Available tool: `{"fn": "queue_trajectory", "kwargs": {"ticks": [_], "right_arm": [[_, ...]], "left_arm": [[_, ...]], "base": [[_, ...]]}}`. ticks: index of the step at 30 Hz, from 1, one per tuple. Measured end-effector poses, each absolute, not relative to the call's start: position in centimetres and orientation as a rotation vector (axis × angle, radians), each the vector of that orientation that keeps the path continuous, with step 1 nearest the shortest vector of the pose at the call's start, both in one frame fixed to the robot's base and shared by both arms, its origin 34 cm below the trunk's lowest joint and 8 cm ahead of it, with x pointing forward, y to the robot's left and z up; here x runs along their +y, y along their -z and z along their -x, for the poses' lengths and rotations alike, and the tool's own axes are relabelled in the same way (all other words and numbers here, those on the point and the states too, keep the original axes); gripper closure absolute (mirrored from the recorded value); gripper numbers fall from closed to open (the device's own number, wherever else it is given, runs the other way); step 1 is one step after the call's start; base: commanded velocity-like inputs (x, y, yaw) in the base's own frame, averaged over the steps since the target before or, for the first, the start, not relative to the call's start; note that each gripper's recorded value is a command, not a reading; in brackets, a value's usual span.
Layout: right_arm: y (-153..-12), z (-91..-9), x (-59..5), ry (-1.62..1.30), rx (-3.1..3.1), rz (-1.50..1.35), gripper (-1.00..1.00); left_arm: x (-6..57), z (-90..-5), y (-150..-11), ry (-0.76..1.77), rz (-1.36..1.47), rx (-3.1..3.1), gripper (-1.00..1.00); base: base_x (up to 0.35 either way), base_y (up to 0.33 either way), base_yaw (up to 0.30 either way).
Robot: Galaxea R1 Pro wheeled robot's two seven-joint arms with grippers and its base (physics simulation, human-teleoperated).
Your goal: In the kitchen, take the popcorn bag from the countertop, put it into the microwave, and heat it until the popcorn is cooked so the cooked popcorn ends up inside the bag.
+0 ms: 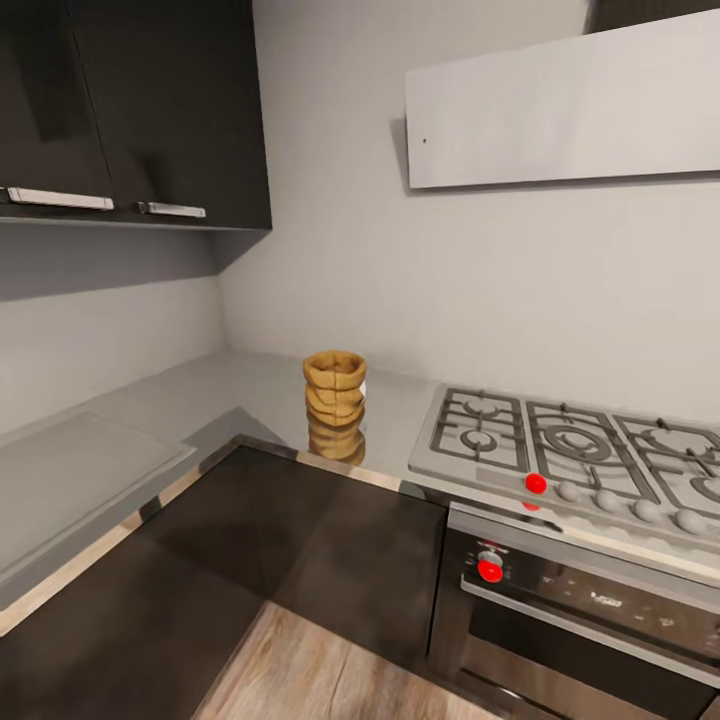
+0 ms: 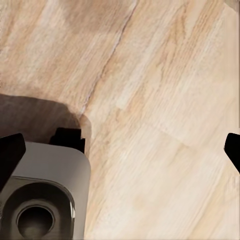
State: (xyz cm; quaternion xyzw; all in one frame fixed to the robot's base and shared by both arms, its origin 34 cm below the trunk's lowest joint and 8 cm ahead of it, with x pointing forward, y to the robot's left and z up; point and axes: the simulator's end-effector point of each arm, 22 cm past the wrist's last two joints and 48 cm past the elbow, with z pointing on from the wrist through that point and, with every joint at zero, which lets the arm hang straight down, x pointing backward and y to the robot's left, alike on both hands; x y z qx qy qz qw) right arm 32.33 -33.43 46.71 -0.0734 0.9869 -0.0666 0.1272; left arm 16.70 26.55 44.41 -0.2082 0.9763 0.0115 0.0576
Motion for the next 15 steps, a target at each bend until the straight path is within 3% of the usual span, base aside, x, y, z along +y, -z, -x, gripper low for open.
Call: {"fn": "queue_trajectory", "kwargs": {"ticks": [15], "right_arm": [[-49.2, -32.3, -33.7, 0.199, 2.874, 0.213, -1.00]], "left_arm": [[26.5, -16.6, -46.9, -0.032, 0.631, 2.966, -1.00]], "base": [[0.000, 0.000, 0.000]]}}
